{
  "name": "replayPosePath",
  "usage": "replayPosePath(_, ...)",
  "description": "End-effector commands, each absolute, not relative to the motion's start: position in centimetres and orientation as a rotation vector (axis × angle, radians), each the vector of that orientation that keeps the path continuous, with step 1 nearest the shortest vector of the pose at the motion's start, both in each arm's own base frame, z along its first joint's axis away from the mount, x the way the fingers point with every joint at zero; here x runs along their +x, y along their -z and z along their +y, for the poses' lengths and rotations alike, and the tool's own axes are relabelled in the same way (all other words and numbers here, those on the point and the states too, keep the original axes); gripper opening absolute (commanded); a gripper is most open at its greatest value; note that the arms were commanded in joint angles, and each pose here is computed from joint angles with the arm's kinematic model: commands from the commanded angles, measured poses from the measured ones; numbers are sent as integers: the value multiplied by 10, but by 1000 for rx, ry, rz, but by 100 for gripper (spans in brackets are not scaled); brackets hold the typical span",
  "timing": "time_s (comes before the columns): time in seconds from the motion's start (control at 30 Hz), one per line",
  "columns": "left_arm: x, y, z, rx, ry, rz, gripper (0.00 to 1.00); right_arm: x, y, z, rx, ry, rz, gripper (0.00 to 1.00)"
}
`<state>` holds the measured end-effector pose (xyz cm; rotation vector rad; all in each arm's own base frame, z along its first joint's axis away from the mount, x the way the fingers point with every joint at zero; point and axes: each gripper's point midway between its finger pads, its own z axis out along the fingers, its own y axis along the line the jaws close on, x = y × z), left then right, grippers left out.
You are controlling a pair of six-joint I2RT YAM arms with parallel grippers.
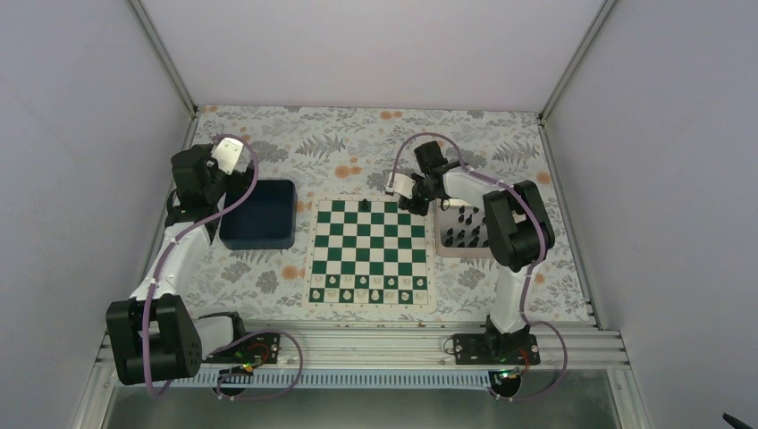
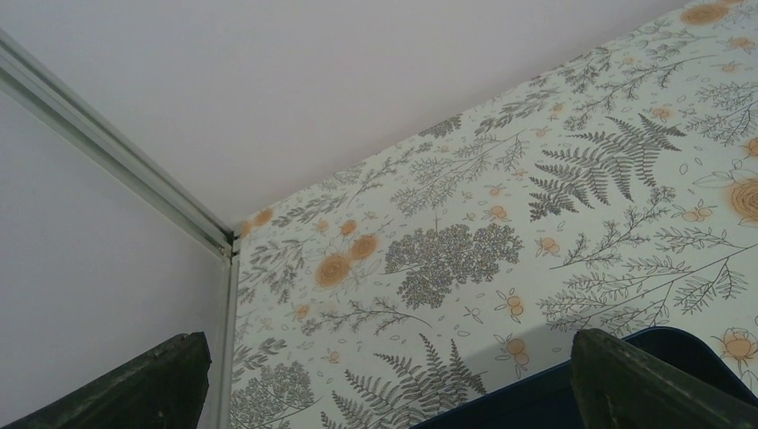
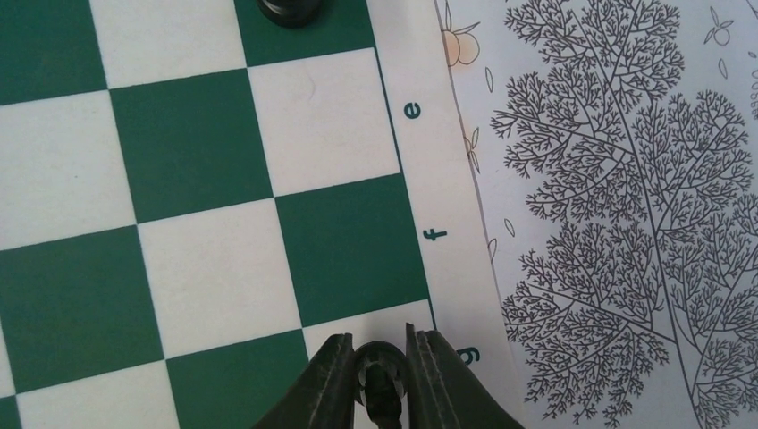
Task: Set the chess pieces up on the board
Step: Place the chess piece on the chessboard, then pick up the chess piece from the storage box.
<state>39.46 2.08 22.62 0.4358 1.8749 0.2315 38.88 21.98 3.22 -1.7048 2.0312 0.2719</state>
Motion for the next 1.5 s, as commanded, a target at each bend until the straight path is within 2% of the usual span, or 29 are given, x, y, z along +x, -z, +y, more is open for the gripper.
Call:
replayPosePath(0.0,396,-227,21,447,-238,1860,100,390,-26,218,-1688,-273,2050,20)
replayPosePath(0.23,396,-228,23,439,-250,1859,100,394,-52,214,-1648,-258,2017,34)
replayPosePath(0.4,395,-232,25,424,-265,1849,100,397,-115,195,-1543,-224,1955,36)
replayPosePath(0.57,395,-230,26,422,-269,1850,100,392,-153,142,-1447,-130,2006,36)
replayPosePath(0.77,395,-230,23,432,-250,1849,100,385,-143,60,-1308,-37,2165,36)
replayPosePath(0.87,395,-230,22,436,-242,1848,100,378,-127,40,-1278,-70,2229,36)
replayPosePath(1.2,395,-230,22,435,-241,1852,100,376,-72,38,-1267,-163,2336,32)
replayPosePath(1.47,394,-229,22,436,-246,1854,100,354,-62,32,-1279,-188,2404,31)
